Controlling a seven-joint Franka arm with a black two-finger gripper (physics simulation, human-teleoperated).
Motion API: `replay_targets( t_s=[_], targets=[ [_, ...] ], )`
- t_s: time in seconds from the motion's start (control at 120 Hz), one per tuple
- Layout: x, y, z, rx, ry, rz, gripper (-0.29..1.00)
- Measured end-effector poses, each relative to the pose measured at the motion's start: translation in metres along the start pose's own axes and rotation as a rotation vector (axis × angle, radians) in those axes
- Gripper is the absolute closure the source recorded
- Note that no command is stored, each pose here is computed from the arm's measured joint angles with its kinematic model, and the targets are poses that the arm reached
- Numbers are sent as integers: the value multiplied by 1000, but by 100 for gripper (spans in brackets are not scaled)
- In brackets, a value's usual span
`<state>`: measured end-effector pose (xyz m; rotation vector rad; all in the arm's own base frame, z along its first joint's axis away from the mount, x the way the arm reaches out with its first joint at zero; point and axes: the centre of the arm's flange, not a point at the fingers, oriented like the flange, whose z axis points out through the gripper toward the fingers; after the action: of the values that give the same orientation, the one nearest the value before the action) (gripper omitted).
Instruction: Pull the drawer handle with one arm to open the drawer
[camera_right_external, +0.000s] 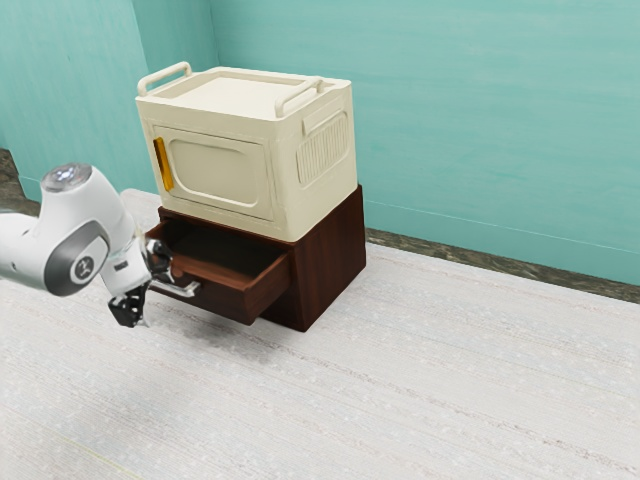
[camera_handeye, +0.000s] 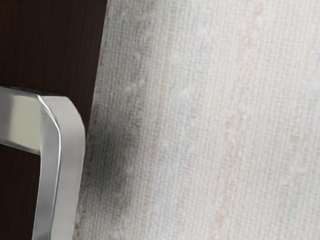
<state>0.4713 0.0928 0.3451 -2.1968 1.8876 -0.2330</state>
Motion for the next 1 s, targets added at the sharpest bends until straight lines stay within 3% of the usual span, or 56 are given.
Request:
replay_targets(
  t_s=[0.833,1.0],
  targets=[
    [-7,43,-23,16,58,-10,3],
    [-8,37,-42,58,72,-11,1]
  ],
)
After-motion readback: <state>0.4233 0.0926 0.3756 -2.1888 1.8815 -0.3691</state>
